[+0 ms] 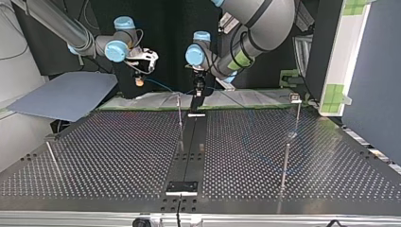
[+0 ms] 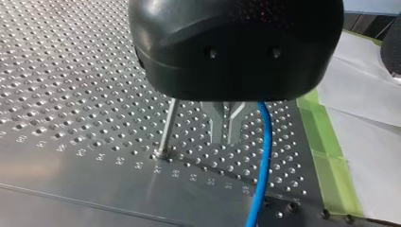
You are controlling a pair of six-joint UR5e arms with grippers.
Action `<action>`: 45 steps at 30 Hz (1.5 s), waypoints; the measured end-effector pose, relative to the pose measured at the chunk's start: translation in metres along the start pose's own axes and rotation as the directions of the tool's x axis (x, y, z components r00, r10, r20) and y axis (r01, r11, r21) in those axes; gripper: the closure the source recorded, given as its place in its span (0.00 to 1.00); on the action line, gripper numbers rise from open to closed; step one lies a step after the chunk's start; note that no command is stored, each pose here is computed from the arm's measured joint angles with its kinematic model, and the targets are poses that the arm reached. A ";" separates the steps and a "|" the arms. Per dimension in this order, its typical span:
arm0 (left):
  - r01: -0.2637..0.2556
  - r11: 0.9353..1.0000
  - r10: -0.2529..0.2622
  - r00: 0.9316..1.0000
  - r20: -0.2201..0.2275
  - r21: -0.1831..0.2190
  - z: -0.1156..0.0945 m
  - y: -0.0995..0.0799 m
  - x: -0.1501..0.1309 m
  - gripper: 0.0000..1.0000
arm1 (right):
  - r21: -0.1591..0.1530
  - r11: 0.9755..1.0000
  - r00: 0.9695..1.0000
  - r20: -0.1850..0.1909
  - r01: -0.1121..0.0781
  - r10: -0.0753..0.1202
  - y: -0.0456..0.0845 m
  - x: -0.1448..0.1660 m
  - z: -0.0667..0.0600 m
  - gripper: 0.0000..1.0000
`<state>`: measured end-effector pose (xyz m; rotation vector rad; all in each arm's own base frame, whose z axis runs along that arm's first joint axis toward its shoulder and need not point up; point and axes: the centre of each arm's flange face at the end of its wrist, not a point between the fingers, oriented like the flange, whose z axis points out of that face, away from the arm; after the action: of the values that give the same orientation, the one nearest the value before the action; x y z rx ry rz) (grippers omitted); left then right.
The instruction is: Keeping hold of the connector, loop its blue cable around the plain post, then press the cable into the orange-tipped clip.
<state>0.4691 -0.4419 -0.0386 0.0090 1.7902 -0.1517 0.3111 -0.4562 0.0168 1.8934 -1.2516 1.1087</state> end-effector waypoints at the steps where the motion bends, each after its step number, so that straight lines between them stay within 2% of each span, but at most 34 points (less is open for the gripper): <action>1: -0.001 1.000 0.001 1.000 -0.003 -0.001 0.000 0.000 0.001 1.00 | 0.000 1.000 1.000 0.001 -0.001 0.001 0.001 0.001 0.001 1.00; 16: -0.001 1.000 0.001 1.000 -0.005 0.000 0.008 0.001 -0.001 1.00 | -0.014 0.999 1.000 -0.003 -0.031 0.031 0.019 0.009 0.009 1.00; 31: 0.009 1.000 -0.010 1.000 0.014 0.029 0.016 -0.012 -0.012 1.00 | -0.019 0.999 0.999 -0.007 -0.032 0.031 0.024 0.011 0.012 1.00; 45: 0.005 1.000 -0.005 1.000 0.011 0.021 0.013 -0.015 -0.011 1.00 | -0.021 0.999 0.999 -0.007 -0.032 0.032 0.026 0.011 0.012 1.00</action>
<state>0.4835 -0.4575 -0.0288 0.0185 1.7780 -0.1743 0.2931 -0.4805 0.0223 1.8586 -1.2889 1.1126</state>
